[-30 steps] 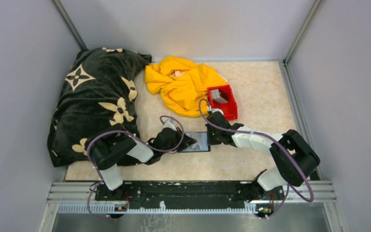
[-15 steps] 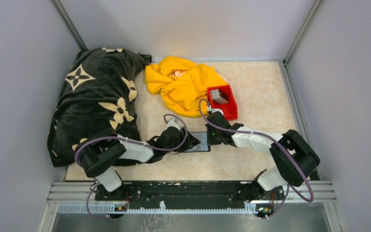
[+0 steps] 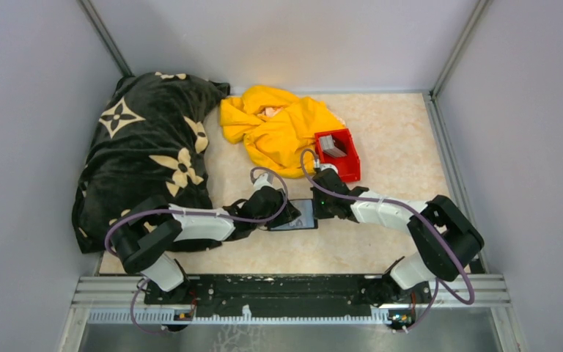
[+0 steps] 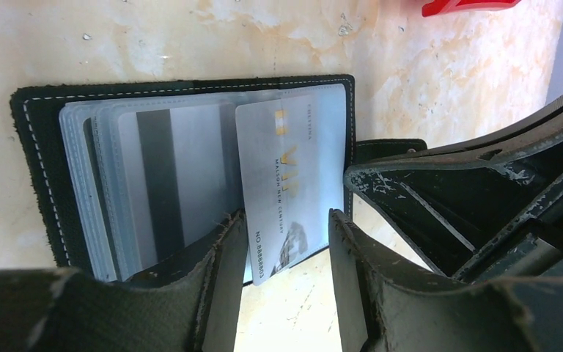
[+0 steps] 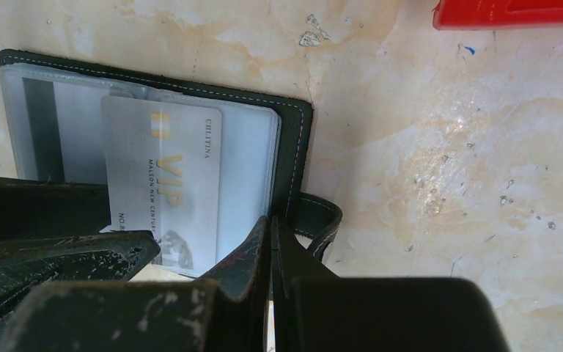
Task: Put the credit cards into the card holder
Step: Insert the credit card into the card holder.
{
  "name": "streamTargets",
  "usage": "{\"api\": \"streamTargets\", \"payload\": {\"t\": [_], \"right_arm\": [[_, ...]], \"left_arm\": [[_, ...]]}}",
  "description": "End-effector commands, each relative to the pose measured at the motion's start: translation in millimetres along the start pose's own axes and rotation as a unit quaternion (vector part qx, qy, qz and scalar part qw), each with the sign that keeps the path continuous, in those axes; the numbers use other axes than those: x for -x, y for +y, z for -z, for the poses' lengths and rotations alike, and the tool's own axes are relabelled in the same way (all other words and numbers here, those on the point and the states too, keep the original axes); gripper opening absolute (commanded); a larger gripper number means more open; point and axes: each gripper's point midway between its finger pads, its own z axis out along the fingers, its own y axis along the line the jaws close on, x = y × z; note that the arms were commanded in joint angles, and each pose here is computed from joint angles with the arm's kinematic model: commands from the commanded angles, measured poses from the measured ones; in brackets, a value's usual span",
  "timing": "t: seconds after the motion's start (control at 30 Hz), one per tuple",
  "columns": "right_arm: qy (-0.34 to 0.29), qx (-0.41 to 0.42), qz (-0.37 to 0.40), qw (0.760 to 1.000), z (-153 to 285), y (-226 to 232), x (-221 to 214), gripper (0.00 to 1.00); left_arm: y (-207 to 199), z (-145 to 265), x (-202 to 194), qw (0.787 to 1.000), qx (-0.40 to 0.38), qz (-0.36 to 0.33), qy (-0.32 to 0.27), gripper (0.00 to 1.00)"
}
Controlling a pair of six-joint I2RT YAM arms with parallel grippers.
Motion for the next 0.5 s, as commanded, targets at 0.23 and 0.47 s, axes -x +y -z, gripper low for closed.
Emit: {"api": "streamTargets", "payload": {"t": [0.23,0.47], "right_arm": [[0.001,-0.008,0.010,1.000,-1,1,0,0.00],[0.000,-0.008,0.009,1.000,0,1,1,0.00]], "left_arm": [[23,3,3,0.997,0.059,-0.046,-0.002,0.50],[12,-5,-6,0.998,0.040,-0.052,0.015,0.49]]}}
